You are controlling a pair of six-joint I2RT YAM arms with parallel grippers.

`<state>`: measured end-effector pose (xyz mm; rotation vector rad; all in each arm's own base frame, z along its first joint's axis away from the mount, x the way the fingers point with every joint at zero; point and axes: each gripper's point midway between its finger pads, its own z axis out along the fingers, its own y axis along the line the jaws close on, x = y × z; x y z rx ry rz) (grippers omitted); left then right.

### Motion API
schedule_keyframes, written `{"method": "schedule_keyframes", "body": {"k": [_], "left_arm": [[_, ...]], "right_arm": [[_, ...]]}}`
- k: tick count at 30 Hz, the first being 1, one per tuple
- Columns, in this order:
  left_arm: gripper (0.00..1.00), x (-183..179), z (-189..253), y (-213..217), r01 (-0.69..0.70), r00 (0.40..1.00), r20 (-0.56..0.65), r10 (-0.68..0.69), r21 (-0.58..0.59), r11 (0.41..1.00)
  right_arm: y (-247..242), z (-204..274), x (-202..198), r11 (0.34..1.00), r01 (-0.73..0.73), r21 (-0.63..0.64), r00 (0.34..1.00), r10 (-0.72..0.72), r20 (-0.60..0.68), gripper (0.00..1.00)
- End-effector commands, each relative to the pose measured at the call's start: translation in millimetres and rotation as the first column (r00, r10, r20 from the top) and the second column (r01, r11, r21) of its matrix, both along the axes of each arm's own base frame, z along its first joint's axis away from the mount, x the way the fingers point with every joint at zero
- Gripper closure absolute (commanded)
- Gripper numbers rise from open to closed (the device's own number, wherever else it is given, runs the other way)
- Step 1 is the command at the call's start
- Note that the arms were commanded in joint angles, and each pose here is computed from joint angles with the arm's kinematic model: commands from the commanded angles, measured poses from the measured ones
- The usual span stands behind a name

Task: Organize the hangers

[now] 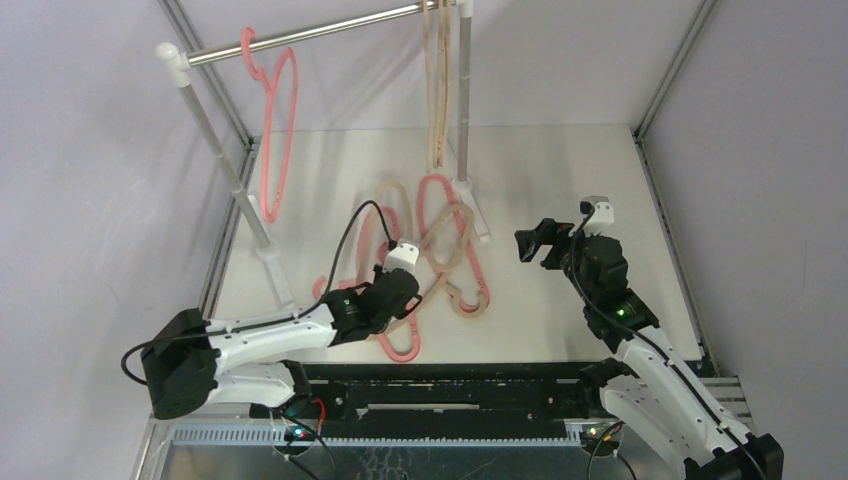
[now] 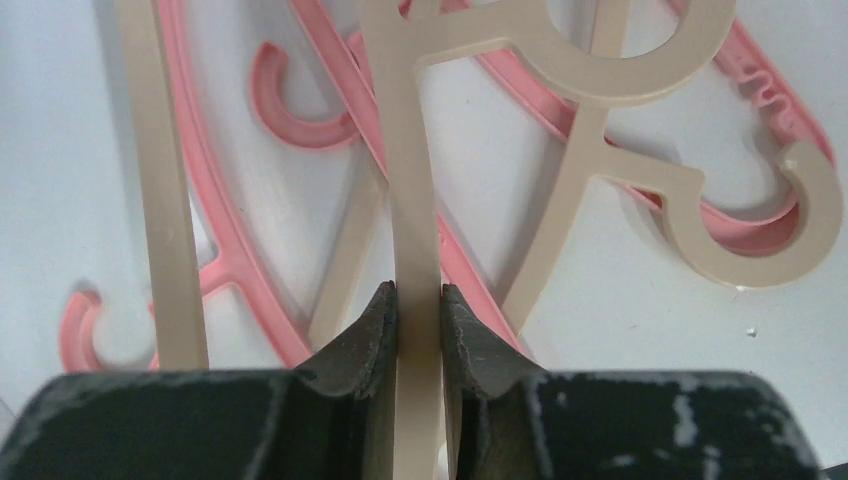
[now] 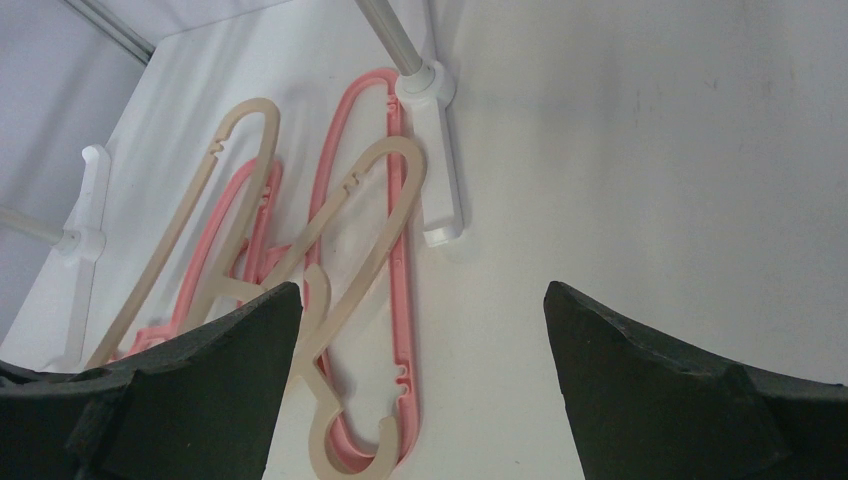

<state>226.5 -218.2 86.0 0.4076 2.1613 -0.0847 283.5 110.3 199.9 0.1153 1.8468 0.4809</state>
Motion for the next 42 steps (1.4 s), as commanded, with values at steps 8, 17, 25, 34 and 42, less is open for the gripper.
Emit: {"method": "schedule_keyframes", "body": {"k": [8,17,25,34,42], "left_arm": [[1.0,30.0,85.8,31.7,-0.128,0.97,0.172,0.17,-0.234,0.964],[1.0,48.5,179.1,35.0,-0.053,0.932,0.288,0.222,-0.498,0.866],[1.0,64.1,220.3,30.9,0.004,0.91,0.328,0.252,-0.616,0.788],[1.0,66.2,183.3,32.6,0.016,0.939,0.275,0.206,-0.633,0.774],[1.0,60.6,144.9,41.3,-0.037,0.951,0.224,0.213,-0.601,0.798]], "right_arm": [[1.8,16.4,2.8,0.999,-0.002,0.046,0.999,-0.001,0.054,0.02],[4.4,19.4,2.4,0.998,-0.014,0.055,0.998,0.011,0.064,0.02],[3.6,25.0,1.4,0.998,-0.014,0.057,0.997,0.009,0.08,0.02],[2.3,23.0,1.8,0.999,-0.006,0.051,0.997,0.003,0.073,0.02],[3.2,24.2,0.9,0.998,-0.01,0.058,0.997,0.005,0.075,0.02]]}}
